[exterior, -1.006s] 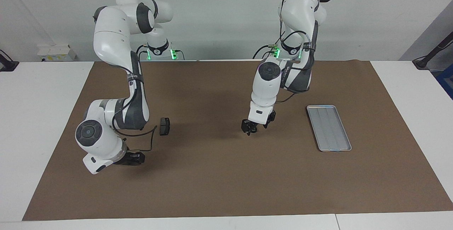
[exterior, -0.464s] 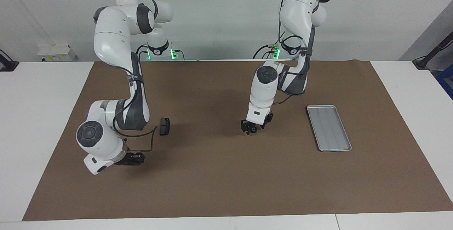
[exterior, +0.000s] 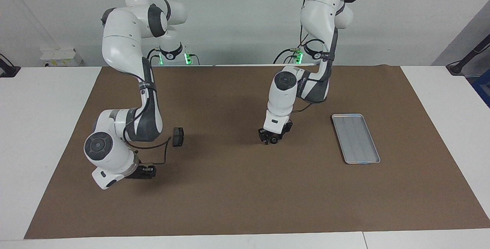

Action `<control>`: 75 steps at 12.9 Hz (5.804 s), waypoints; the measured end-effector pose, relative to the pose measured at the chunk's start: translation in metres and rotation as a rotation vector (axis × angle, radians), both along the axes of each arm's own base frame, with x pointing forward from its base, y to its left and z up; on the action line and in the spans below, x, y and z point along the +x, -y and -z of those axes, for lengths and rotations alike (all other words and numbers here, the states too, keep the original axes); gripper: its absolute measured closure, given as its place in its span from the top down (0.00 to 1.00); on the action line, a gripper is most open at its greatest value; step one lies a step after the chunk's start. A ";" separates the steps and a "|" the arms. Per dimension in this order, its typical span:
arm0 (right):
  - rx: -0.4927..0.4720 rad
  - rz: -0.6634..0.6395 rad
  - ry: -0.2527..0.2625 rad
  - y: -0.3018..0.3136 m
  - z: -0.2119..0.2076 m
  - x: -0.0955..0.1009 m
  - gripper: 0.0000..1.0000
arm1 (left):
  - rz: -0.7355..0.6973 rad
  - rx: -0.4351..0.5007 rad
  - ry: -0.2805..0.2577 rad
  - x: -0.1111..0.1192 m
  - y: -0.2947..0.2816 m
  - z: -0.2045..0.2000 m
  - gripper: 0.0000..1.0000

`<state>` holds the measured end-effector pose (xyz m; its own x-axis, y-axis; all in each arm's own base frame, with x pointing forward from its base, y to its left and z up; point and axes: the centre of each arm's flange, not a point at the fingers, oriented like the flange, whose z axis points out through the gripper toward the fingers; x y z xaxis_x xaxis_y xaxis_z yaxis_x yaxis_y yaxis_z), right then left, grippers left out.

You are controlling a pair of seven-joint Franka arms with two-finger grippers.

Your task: Pick bearing gear from pile to tray

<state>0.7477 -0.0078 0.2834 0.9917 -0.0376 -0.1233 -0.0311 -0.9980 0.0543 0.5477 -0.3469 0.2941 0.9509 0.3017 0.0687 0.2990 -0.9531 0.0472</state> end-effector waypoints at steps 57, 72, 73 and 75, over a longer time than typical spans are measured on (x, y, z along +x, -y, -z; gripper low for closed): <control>0.116 0.070 0.208 -0.117 -0.308 -0.089 1.00 | 0.081 -0.128 0.063 0.026 -0.232 -0.081 1.00; 0.073 -0.033 0.212 -0.016 -0.342 -0.172 1.00 | 0.069 0.023 -0.032 0.012 -0.034 -0.008 0.60; 0.072 -0.029 0.214 -0.013 -0.343 -0.172 1.00 | 0.056 0.018 -0.027 0.012 -0.032 -0.009 0.60; 0.071 -0.020 0.216 -0.008 -0.343 -0.172 1.00 | 0.047 0.017 -0.028 0.010 -0.030 -0.008 0.60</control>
